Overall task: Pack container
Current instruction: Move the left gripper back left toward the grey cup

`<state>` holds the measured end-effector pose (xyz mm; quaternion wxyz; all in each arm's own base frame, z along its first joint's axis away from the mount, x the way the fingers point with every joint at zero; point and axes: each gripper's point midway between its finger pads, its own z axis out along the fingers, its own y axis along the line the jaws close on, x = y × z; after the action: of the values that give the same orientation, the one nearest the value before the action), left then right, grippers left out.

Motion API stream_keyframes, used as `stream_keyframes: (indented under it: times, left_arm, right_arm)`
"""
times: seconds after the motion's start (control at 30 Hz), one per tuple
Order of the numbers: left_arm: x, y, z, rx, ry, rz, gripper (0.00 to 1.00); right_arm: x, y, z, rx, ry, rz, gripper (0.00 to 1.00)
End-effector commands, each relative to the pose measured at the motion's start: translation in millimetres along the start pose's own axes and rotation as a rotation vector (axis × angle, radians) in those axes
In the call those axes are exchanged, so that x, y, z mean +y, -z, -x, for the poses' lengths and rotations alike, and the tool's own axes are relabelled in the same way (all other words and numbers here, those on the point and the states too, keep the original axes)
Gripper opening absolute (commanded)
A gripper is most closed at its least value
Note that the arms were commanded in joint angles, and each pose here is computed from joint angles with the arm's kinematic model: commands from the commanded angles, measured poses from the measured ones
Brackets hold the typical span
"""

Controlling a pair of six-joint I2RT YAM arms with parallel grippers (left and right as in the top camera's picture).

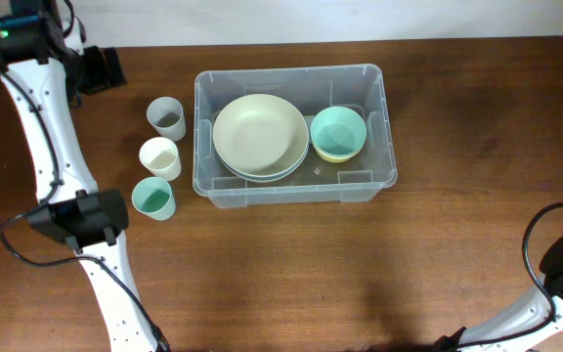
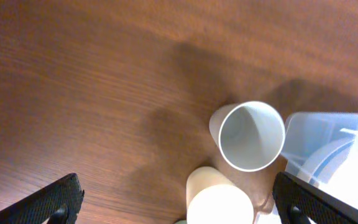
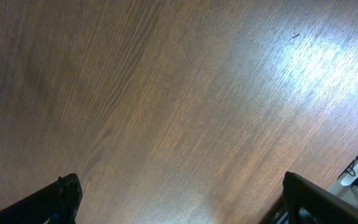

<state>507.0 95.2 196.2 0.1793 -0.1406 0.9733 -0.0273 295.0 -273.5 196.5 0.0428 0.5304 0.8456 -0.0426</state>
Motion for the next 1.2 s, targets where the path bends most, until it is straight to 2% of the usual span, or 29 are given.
stream_keyframes:
  times: [0.0,0.33,0.53,0.7,1.1,1.17]
  left_arm:
    - [-10.4,-7.5,-4.6,0.029,-0.042,-0.034,1.0]
    - [-29.3,-50.4,1.1,0.032,-0.081,-0.044,0.99]
    - [-23.2,-67.6,-6.6,0.064,-0.103,0.046,0.99]
    - [-29.6,-84.9,-14.4,0.093,-0.117,0.046,0.98]
    - [-26.8,-112.8,-34.6,0.166,-0.118,0.053,0.95]
    - [-27.1,-113.1,-33.1,0.159,-0.118,0.052,0.89]
  right_arm:
    - [-0.6,1.7,-0.9,-0.006,0.002,-0.007,0.99]
    - [-0.7,1.7,-0.9,-0.006,0.002,-0.007,0.99]
    - [-0.7,1.7,-0.9,-0.006,0.003,-0.007,0.99]
    - [-0.7,1.7,-0.9,-0.006,0.002,-0.007,0.99]
    - [-0.7,1.7,-0.9,-0.006,0.003,-0.007,0.99]
    - [-0.7,1.7,-0.9,-0.006,0.003,-0.007,0.99]
